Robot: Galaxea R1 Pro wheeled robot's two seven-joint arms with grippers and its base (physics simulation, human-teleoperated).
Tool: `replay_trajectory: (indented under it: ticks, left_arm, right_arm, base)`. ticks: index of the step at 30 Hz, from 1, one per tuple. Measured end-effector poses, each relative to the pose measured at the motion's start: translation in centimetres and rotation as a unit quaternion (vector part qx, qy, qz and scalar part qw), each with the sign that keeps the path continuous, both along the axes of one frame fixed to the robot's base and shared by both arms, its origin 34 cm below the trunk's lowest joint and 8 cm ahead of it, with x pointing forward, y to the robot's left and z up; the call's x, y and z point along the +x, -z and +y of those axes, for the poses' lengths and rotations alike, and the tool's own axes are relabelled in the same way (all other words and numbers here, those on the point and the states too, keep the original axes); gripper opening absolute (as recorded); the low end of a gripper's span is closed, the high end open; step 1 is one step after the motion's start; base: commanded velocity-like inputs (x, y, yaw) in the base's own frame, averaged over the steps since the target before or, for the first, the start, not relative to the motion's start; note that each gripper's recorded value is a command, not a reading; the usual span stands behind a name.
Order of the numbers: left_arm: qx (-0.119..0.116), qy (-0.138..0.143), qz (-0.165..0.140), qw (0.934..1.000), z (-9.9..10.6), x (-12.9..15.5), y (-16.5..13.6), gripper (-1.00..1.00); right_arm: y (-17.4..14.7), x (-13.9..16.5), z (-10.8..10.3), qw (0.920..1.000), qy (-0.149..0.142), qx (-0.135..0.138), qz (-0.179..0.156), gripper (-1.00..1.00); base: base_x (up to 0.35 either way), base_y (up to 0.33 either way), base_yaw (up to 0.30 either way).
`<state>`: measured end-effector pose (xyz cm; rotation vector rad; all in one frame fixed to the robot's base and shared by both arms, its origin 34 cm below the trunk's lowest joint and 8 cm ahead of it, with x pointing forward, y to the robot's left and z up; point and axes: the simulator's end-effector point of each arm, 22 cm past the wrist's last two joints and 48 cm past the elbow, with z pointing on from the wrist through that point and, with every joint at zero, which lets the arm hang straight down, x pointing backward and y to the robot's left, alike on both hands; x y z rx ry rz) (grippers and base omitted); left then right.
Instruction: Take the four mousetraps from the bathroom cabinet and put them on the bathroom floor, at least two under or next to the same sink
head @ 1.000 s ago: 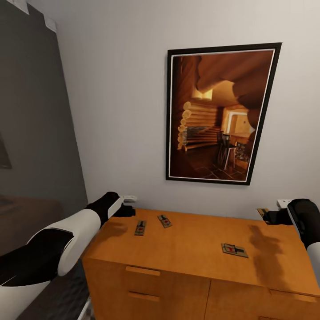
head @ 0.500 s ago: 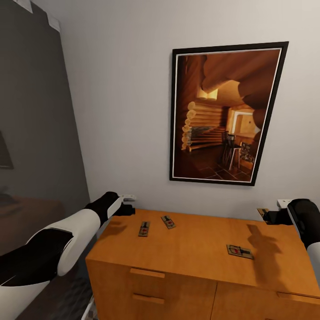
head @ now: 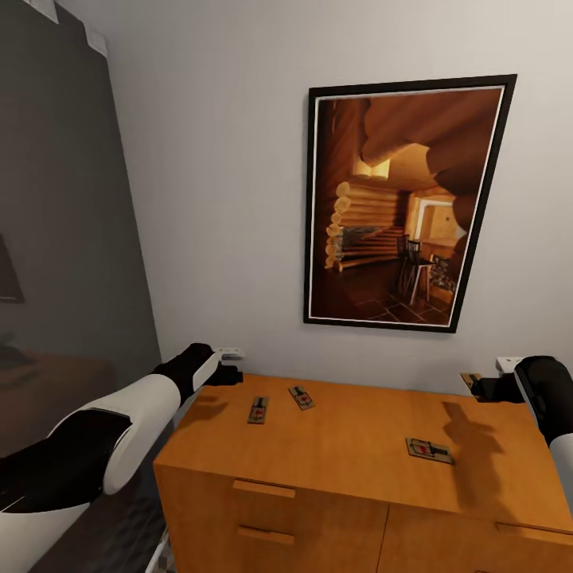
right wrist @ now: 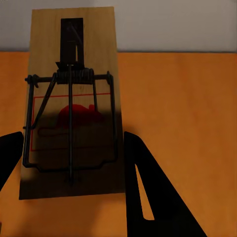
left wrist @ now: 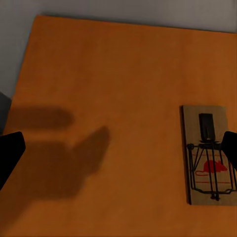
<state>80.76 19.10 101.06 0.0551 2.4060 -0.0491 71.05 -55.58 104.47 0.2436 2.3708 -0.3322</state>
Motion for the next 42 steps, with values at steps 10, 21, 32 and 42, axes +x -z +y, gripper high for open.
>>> replay_trajectory:
  ticks: [10, 21, 32, 42]
  left_arm:
    - [0.000, 0.000, 0.000, 1.0000, -0.08, -0.02, 0.01, 1.00]
    - [0.000, 0.001, 0.000, 1.0000, -0.12, -0.03, 0.04, 1.00]
    - [-0.001, 0.001, 0.001, 1.0000, -0.20, -0.03, 0.05, 1.00]
    - [-0.001, 0.001, 0.000, 1.0000, -0.23, -0.02, 0.01, 1.00]
  right_arm:
    - [-0.01, 0.01, 0.01, 1.0000, 0.000, 0.000, 0.000, -1.00]
    - [-0.03, 0.01, 0.00, 1.0000, 0.000, 0.000, 0.000, -1.00]
    - [-0.01, 0.01, 0.00, 1.0000, 0.000, 0.000, 0.000, -1.00]
    - [-0.01, 0.01, 0.00, 1.0000, 0.000, 0.000, 0.000, -1.00]
  base:
    - [0.000, -0.141, 0.000]
    - [0.000, -0.025, 0.000]
    - [-0.037, -0.126, 0.000]
    - [-0.023, -0.071, 0.000]
